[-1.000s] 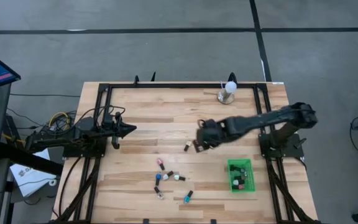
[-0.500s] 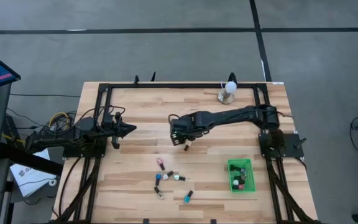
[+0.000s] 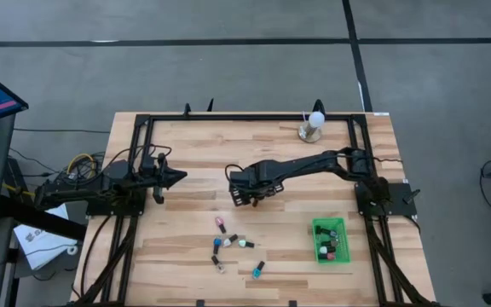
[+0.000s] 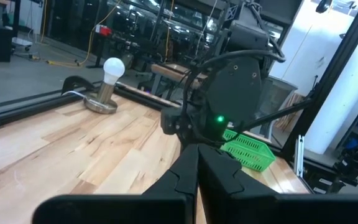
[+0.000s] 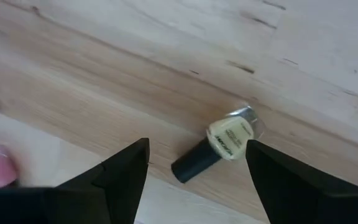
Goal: Pick & Place Nail Polish
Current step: Put the yellow nail polish into the green bin
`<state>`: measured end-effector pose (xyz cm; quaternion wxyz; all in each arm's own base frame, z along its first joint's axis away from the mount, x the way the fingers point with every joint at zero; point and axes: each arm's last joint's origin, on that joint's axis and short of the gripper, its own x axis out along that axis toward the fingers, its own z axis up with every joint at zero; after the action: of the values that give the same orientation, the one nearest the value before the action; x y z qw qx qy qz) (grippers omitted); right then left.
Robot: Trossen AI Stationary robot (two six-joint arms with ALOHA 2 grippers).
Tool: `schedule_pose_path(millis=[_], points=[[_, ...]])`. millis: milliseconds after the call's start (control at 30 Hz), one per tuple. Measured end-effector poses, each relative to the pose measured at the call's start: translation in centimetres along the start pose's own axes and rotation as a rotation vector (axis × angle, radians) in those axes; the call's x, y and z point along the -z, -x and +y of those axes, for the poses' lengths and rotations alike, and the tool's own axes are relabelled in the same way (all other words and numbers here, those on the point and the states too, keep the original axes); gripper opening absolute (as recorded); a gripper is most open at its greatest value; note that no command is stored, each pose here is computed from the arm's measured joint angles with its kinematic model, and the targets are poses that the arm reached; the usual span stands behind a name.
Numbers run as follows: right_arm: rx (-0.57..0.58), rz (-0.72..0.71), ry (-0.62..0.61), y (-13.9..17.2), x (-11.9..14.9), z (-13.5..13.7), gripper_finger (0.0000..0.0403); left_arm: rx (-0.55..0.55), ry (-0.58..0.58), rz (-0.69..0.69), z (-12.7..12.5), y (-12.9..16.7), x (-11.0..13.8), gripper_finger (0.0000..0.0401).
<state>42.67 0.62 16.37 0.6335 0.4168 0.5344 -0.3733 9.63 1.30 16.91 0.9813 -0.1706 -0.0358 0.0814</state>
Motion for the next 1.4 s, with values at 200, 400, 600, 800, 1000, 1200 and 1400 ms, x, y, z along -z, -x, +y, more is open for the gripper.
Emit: schedule_pose_path(millis=[200, 400, 600, 800, 1000, 1200, 1400], points=[[0.046, 0.016, -0.015, -0.4, 0.2, -0.6, 0.0260, 0.000, 0.000, -0.001, 0.0, 0.0, 0.0, 0.0001], [0.038, -0.010, -0.019, -0.4, 0.1, -0.5, 0.0260, 0.000, 0.000, -0.001, 0.0, 0.0, 0.0, 0.0001], [0.080, 0.010, -0.010, -2.2, 0.5, -0.5, 0.0260, 0.001, 0.000, -0.001, 0.0, 0.0, 0.0, 0.0001], [0.082, 0.040, 0.025, -3.1, 0.8, -0.2, 0.0260, 0.001, 0.000, -0.003, 0.0, 0.0, 0.0, 0.0001], [0.092, 0.062, 0.073, -3.1, 0.9, -0.3, 0.0239, 0.002, 0.000, -0.004, 0.0, 0.0, 0.0, 0.0001], [0.090, 0.073, 0.131, -3.2, 1.2, -0.2, 0.0171, 0.002, 0.000, -0.004, 0.0, 0.0, 0.0, 0.0001], [0.086, 0.084, 0.186, -3.3, 1.3, -0.2, 0.0104, 0.002, 0.000, -0.004, 0.0, 0.0, 0.0, 0.0001]])
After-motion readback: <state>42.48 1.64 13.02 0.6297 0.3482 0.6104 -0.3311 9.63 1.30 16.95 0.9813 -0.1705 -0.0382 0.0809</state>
